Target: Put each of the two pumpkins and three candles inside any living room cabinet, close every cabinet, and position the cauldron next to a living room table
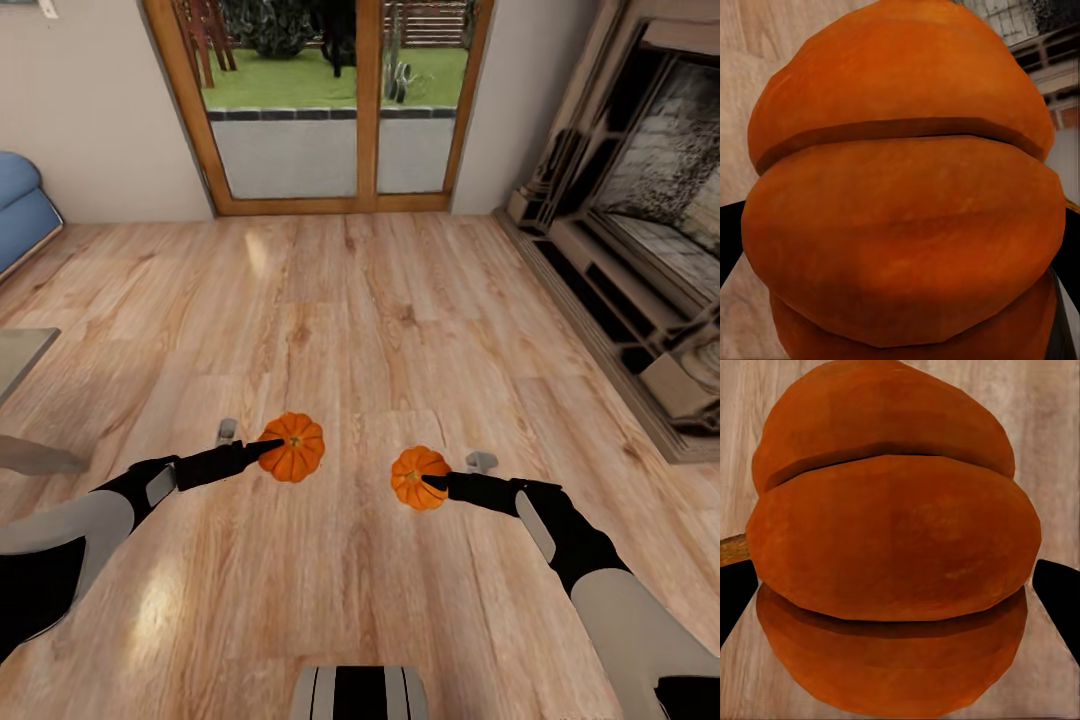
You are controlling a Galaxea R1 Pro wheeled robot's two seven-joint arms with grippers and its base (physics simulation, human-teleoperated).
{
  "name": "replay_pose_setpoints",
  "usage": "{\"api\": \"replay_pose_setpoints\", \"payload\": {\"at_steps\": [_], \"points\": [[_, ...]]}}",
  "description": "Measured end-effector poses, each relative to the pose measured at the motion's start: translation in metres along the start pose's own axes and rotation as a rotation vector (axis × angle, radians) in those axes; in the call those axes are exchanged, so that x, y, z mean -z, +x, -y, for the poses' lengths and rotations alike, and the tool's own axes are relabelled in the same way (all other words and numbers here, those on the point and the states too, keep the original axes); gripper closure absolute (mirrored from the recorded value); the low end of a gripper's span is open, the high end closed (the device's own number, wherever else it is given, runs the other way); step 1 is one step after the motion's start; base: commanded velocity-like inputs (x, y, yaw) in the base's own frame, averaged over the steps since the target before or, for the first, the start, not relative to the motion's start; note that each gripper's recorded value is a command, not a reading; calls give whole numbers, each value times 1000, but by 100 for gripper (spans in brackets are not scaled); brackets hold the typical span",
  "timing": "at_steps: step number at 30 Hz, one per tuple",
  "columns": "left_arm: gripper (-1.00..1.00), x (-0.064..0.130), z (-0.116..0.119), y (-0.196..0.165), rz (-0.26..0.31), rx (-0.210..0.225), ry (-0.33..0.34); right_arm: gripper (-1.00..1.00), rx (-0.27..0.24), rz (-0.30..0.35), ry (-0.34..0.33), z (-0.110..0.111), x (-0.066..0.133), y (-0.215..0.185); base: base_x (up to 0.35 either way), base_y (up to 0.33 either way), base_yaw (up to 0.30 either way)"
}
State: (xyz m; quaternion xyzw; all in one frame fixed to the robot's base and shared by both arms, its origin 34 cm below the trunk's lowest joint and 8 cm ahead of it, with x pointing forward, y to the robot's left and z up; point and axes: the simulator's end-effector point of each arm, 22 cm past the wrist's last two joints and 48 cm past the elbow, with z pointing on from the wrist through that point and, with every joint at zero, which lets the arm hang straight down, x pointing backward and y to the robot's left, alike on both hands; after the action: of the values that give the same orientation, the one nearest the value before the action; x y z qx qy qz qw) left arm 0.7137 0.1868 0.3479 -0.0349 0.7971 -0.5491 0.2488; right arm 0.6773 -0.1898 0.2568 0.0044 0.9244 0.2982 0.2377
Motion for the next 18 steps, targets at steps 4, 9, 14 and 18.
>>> {"api": "replay_pose_setpoints", "payload": {"at_steps": [4, 9, 14, 18], "points": [[100, 2, 11, -7, 7, -17, 7, 100, 10, 14, -3, -6, 6, -8, 0, 0, -257], [100, 4, 26, -15, 14, -40, 16, 100, 23, 25, -1, -12, 15, -14, 0, 0, -255], [100, 6, 40, -23, 21, -62, 25, 100, 35, 45, -5, -20, 23, -24, 0, 0, -253], [100, 9, 52, -29, 28, -79, 33, 100, 47, 61, -8, -26, 30, -32, 0, 0, -252]]}}
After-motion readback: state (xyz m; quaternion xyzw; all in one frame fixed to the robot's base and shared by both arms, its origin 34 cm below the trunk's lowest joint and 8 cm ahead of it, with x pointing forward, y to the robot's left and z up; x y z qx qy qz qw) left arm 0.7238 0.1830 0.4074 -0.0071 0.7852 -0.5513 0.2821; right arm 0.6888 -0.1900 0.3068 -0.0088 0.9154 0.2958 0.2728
